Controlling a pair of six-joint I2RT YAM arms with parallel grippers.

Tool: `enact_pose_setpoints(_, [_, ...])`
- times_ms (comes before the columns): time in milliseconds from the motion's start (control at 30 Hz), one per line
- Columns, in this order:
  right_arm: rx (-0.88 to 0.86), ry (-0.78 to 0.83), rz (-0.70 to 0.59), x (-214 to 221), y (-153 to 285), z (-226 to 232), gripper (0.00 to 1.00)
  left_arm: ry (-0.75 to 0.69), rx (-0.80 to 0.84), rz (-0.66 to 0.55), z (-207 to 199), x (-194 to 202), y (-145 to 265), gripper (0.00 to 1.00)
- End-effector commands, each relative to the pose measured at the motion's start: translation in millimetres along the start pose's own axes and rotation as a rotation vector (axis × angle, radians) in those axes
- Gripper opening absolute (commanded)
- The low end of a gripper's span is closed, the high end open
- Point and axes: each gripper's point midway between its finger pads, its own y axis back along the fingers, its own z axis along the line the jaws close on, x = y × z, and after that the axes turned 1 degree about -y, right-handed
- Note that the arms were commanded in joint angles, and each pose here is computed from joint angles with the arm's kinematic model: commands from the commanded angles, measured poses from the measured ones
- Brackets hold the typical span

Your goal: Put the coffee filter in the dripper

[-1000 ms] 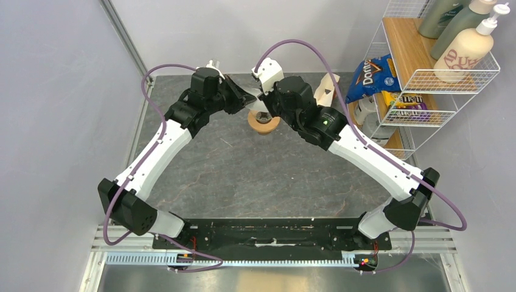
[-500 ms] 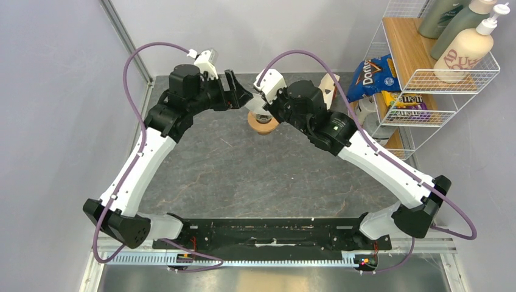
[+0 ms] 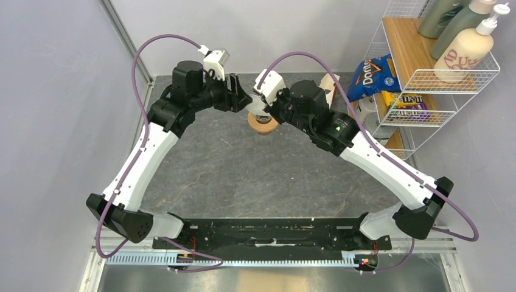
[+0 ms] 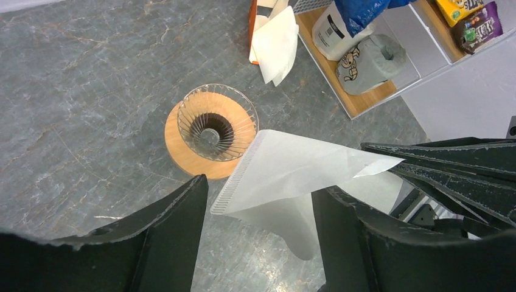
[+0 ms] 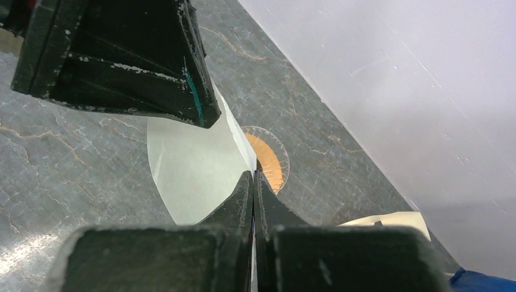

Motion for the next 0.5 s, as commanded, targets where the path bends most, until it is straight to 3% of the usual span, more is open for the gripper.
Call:
enact_pose_setpoints(0, [-0.001,-0.026,-0.072,-25,9,-5,0.0,-0.077,0.032,-0.038,-6,-14,-1,0.65])
enact_pose_setpoints(200, [0.004,-0.045,-0.07,-26,5,-5,0.0,-0.076,0.088,-0.041,-20,-15,-5,0.52])
enact_pose_setpoints(367, [0.003,-0.052,-0.072,-29,4,-5,0.0,-0.083,0.119,-0.029,-30,-9,-7,0.3])
enact_pose_setpoints(467, [0.007,-0.05,-0.07,-28,3,-5,0.0,-0.081,0.115,-0.029,-31,-7,-6,0.22])
